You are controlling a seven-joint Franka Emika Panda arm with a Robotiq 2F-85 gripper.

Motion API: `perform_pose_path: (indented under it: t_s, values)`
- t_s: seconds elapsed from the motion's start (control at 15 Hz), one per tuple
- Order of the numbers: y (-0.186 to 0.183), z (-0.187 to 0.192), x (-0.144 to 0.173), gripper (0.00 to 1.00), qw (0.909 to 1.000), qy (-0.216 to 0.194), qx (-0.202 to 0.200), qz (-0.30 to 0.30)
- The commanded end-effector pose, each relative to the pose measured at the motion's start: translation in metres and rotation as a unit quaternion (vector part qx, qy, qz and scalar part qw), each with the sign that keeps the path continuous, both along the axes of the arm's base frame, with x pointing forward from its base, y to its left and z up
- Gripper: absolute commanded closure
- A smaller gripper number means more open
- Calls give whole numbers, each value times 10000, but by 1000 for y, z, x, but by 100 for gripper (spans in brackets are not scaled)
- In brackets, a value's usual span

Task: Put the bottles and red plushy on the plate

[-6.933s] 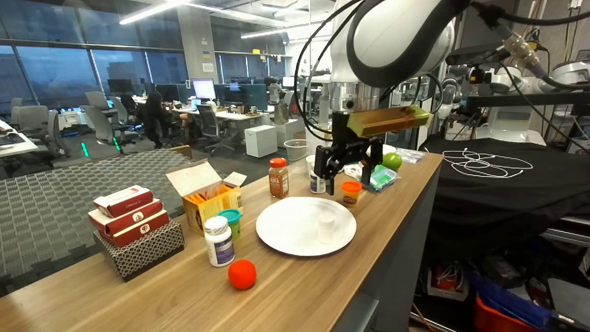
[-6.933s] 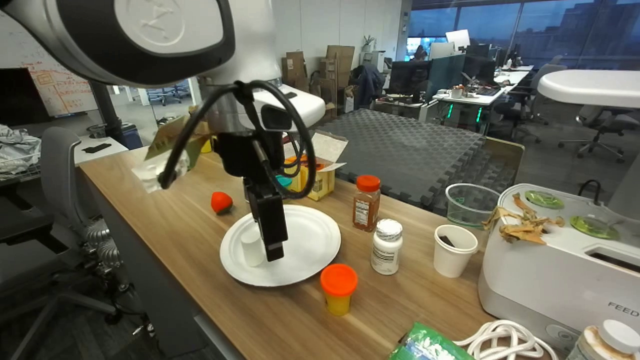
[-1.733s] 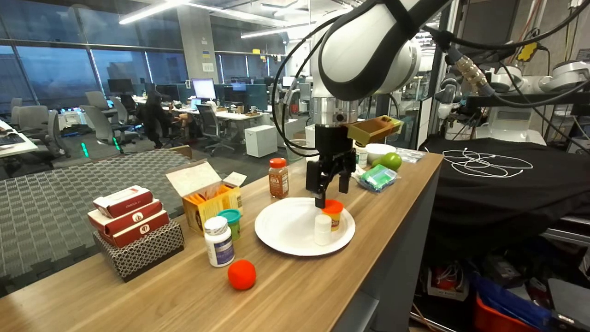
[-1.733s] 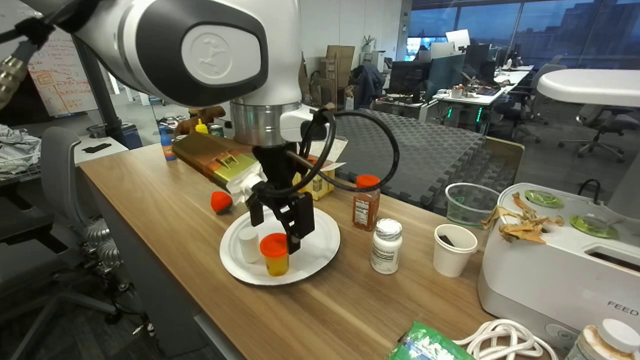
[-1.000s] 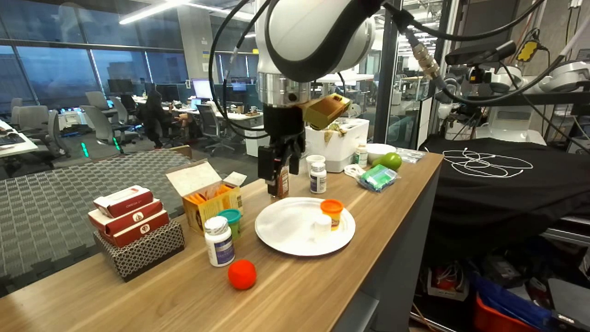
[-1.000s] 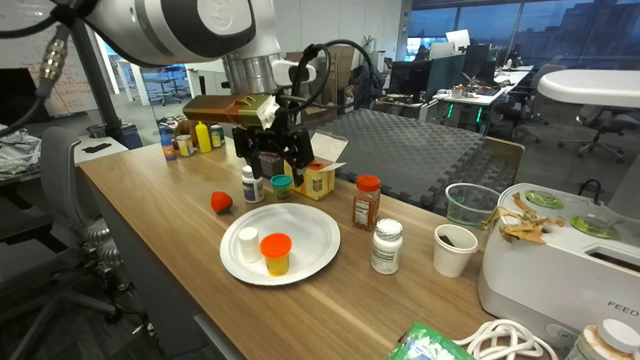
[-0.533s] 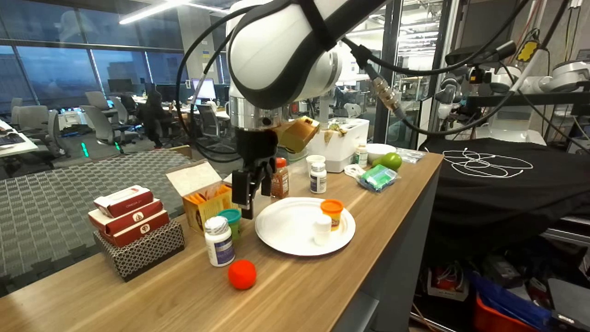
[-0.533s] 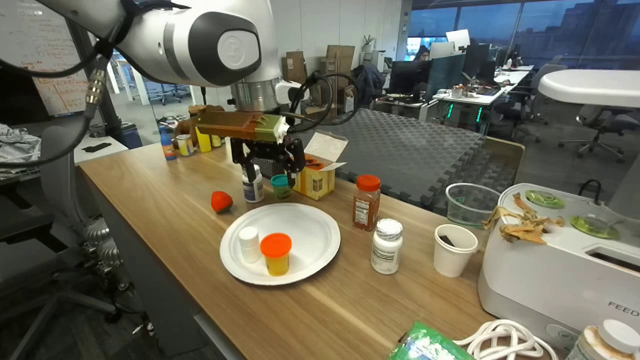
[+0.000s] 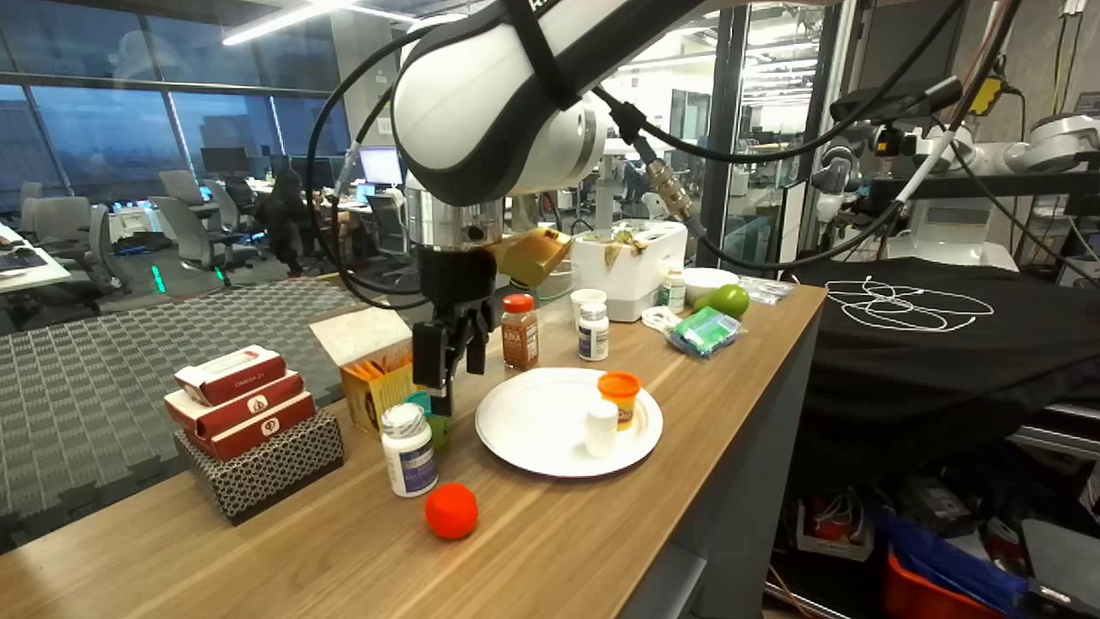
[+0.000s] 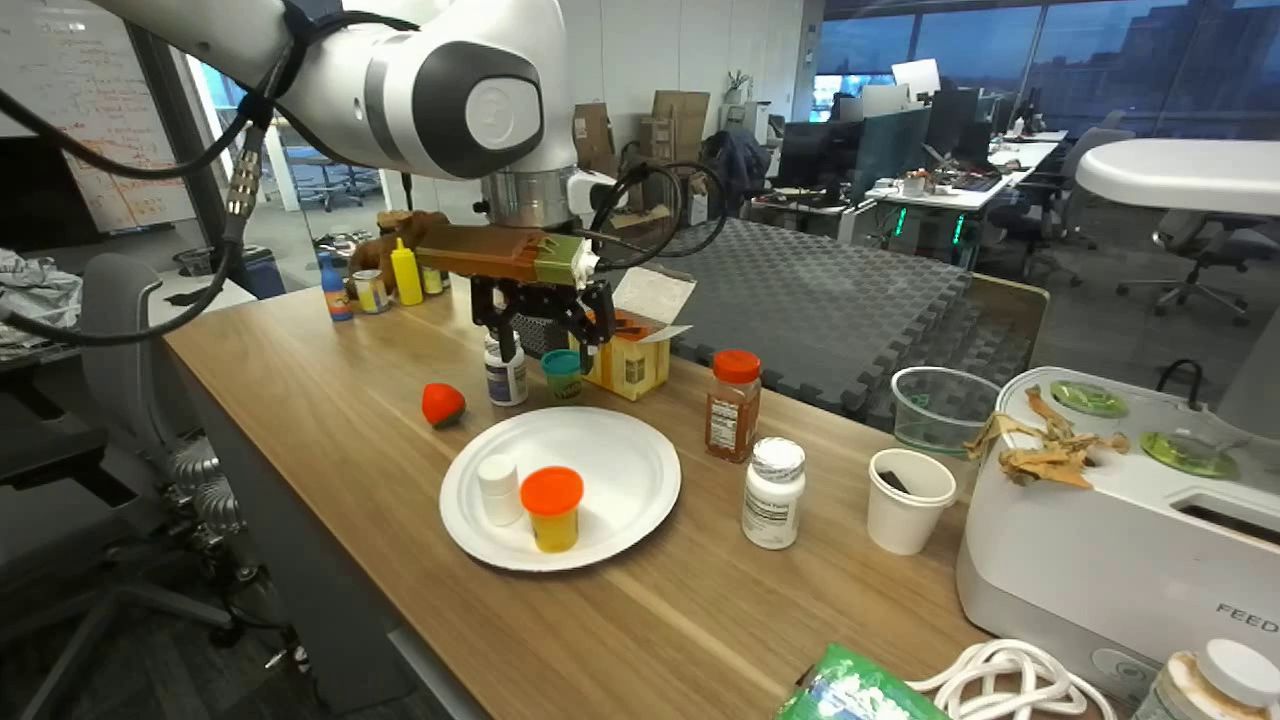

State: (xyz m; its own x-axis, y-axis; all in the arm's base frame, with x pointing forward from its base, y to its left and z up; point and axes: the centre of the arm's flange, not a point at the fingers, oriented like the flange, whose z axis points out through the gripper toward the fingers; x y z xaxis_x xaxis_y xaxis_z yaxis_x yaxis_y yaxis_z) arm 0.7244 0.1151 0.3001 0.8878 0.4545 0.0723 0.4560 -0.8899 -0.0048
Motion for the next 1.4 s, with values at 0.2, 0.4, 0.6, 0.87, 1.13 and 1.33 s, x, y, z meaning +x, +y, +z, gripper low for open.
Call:
perform_pose_path:
  t_s: [0.2,0.4,0.6,0.87,1.13,1.33]
  values:
    - [11,-10,32,0,9996,177,181,115]
    - [13,-15,39,0,9996,215,153,112]
    - [15,-18,45,0,9996,200,148,97]
    - [16,-19,54,0,9997,164,161,82]
    - [16,-17,58,25,9998,108,164,75]
    - [13,-17,57,42,9998,97,157,57]
